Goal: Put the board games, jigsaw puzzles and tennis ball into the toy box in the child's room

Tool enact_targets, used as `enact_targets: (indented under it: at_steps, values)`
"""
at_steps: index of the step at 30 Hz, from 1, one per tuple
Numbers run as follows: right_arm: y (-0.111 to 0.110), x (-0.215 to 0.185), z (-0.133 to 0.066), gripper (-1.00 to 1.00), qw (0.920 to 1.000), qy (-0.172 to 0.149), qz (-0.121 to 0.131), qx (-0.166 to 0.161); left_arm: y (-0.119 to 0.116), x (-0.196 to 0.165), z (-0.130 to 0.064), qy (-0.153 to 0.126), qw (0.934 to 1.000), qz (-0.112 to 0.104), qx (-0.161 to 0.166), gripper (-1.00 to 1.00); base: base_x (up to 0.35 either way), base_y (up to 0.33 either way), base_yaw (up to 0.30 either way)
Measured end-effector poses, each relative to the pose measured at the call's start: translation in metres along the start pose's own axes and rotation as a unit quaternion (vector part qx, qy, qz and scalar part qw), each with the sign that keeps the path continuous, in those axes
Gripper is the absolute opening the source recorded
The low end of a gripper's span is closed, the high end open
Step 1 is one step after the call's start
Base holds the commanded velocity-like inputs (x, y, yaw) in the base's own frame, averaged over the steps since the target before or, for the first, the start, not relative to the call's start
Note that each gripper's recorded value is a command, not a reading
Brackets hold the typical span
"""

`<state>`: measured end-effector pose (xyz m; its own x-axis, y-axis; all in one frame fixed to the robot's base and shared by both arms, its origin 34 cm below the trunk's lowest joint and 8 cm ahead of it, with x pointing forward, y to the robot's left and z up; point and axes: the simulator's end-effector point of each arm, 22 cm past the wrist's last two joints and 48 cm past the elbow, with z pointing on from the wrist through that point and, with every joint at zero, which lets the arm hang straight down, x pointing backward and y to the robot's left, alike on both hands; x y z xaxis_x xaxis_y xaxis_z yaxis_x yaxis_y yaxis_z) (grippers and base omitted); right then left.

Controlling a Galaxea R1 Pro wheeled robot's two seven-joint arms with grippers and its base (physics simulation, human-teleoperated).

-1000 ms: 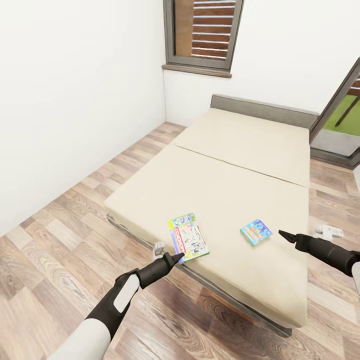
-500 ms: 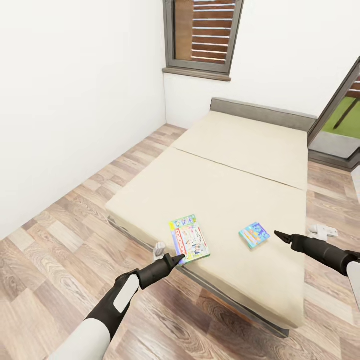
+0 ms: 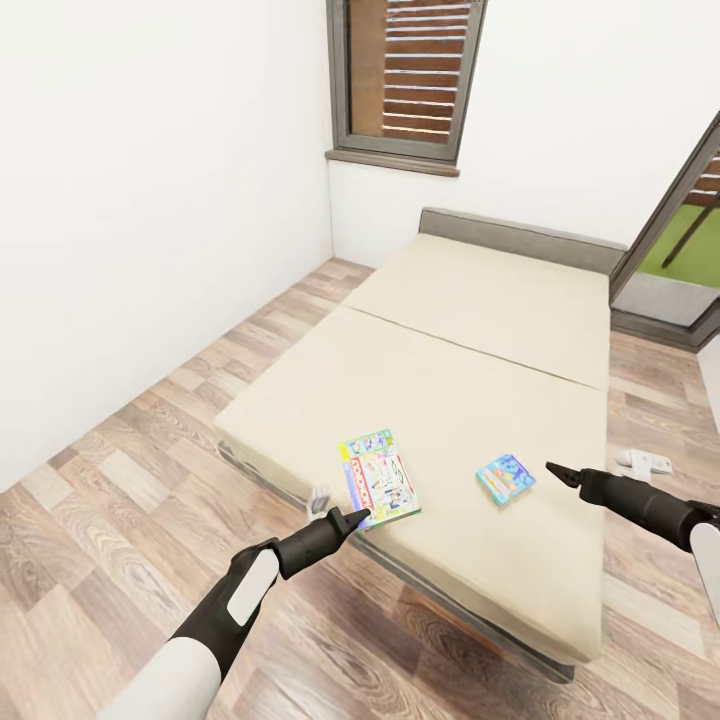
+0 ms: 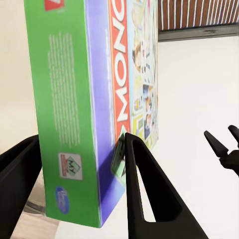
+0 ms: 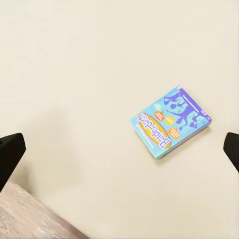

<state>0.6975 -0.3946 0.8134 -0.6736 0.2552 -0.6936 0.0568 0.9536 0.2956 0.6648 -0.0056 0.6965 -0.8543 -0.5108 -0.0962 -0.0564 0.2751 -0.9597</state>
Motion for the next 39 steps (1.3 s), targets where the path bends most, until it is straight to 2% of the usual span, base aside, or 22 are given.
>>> enact_targets:
  at_steps: [39]
  values:
    - [0.029,-0.059,-0.059,1.00,0.9996,-0.027,-0.007,-0.009,-0.082,-0.014,-0.021,-0.009,0.9995,0.027,0.011,-1.00,0.000,0.000,-0.054]
